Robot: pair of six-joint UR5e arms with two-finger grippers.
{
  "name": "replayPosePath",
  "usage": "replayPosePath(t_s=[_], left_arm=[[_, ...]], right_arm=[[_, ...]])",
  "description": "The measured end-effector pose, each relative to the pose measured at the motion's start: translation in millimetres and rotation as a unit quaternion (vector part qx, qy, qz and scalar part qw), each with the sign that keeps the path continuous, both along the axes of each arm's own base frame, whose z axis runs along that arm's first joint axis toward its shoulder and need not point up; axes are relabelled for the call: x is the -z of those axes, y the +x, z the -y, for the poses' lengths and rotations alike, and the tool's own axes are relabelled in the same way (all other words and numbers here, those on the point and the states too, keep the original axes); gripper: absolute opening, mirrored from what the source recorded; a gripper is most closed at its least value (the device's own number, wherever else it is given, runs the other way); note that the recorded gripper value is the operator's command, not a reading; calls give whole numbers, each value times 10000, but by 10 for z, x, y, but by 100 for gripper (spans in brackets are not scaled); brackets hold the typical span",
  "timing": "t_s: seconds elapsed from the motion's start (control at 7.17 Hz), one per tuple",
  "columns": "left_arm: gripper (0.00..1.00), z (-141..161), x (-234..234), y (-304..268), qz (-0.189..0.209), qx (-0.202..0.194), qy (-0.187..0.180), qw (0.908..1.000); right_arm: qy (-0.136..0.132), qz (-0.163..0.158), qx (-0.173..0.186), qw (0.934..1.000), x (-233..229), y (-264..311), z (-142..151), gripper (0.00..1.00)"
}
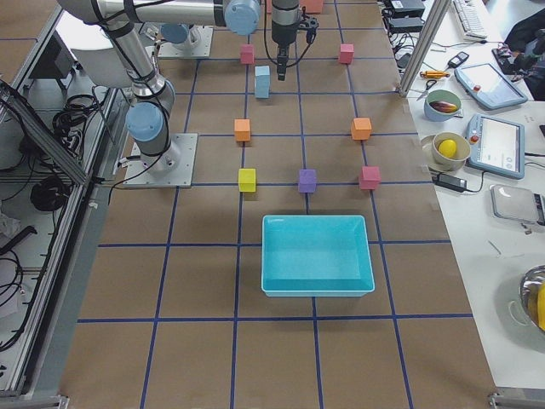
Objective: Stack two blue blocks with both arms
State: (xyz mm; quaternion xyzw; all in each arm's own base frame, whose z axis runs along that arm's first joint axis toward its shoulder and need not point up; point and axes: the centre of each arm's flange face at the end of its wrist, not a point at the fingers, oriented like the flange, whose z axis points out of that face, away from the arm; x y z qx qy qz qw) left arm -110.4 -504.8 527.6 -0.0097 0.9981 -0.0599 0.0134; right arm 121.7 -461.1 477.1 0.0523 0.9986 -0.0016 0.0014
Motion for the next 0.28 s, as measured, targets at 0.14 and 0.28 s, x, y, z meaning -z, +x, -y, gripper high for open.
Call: replayPosePath(t_s=[0.14, 0.28], left_arm=[[100, -2, 11, -19, -4, 15, 11, 10000], [100, -8, 20, -39, -4, 35, 22, 10000]], right_arm=[[4, -3, 0, 10000, 1, -1, -1, 100], [5, -5, 0, 10000, 1, -1, -1, 100]])
